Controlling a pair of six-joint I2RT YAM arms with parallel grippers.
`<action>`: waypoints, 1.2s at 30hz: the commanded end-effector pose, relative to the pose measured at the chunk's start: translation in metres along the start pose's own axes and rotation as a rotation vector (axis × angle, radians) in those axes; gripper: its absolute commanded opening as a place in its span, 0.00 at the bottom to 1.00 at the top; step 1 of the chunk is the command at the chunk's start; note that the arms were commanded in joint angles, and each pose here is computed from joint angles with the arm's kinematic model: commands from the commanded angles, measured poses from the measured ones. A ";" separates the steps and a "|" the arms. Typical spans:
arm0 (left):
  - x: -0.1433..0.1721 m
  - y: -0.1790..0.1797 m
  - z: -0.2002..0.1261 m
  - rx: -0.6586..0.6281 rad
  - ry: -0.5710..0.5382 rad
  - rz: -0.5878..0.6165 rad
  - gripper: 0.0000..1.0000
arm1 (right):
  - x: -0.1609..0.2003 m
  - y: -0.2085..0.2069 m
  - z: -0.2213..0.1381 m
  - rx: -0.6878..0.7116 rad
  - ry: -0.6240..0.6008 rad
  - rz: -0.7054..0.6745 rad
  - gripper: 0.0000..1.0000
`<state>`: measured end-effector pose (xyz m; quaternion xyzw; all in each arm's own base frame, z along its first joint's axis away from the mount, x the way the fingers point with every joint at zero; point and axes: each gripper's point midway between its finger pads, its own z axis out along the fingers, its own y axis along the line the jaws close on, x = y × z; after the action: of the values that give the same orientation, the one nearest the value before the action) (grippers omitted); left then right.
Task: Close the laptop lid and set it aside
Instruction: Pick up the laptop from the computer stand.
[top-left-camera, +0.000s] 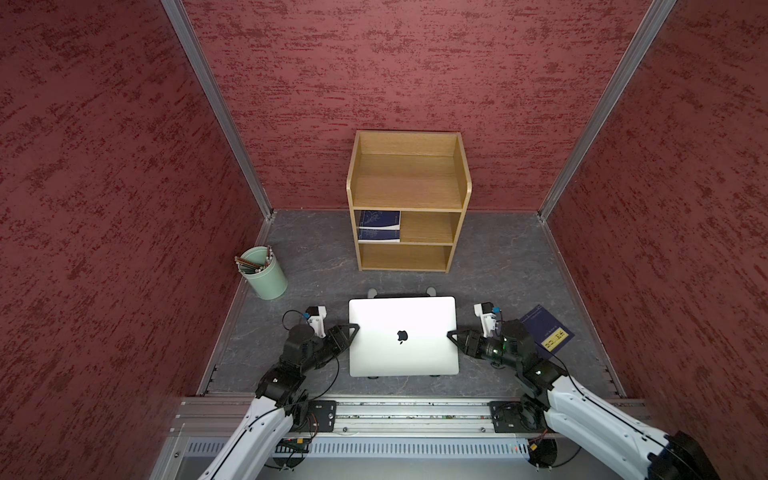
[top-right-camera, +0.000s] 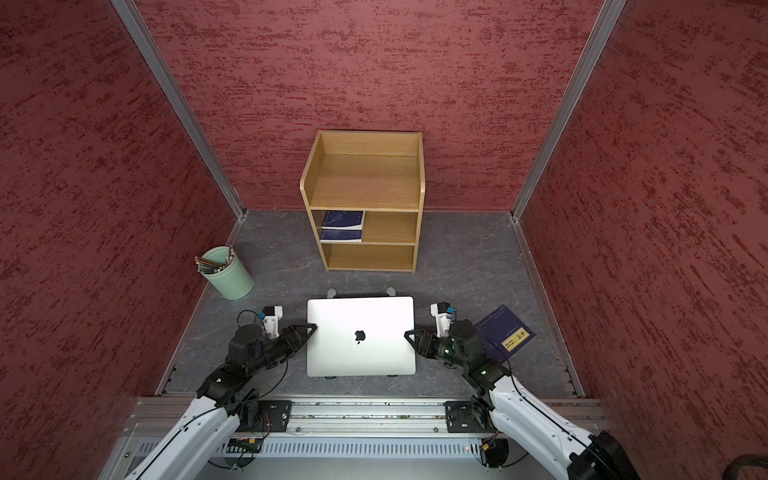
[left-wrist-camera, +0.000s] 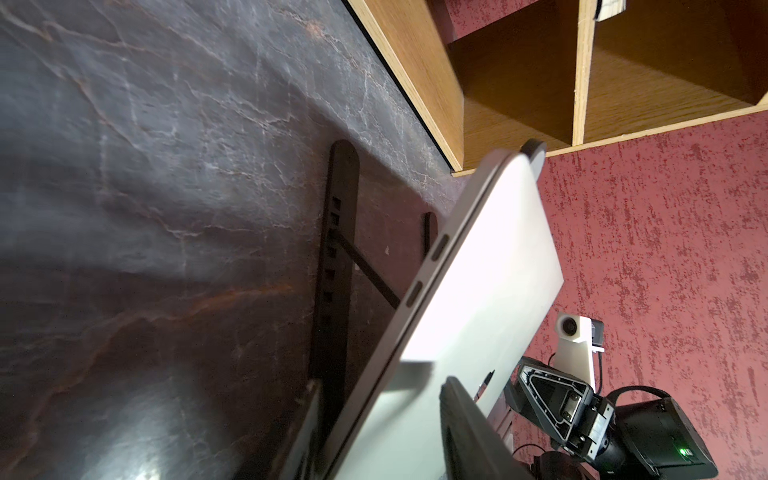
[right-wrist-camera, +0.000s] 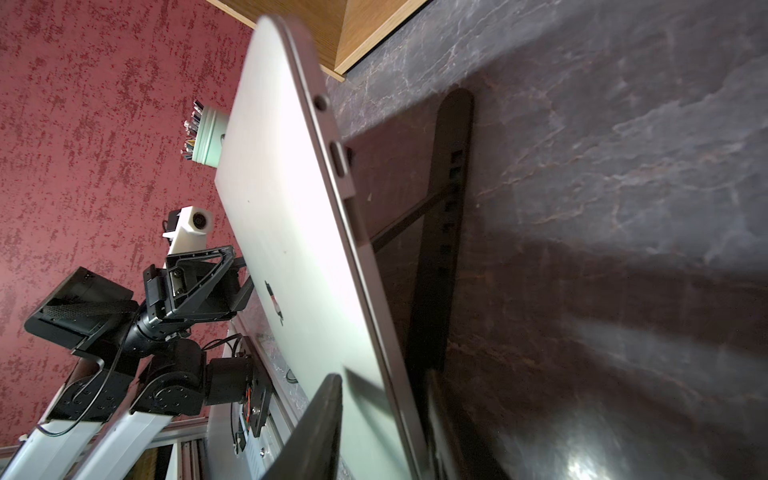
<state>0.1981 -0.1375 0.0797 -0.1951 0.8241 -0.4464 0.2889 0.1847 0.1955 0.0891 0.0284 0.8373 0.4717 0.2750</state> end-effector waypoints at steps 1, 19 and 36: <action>0.020 0.015 0.005 -0.015 0.071 -0.014 0.44 | -0.012 0.023 -0.002 -0.078 -0.031 -0.030 0.35; 0.012 0.015 0.002 -0.057 0.027 -0.037 0.44 | -0.026 0.068 -0.018 -0.206 -0.043 -0.031 0.30; 0.015 0.016 0.007 -0.085 0.041 -0.027 0.43 | -0.027 0.097 -0.026 -0.316 -0.025 -0.056 0.29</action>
<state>0.2061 -0.1330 0.0715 -0.2187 0.8272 -0.4177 0.3057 0.1814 0.2057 0.1335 0.0240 0.8030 0.5282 0.2750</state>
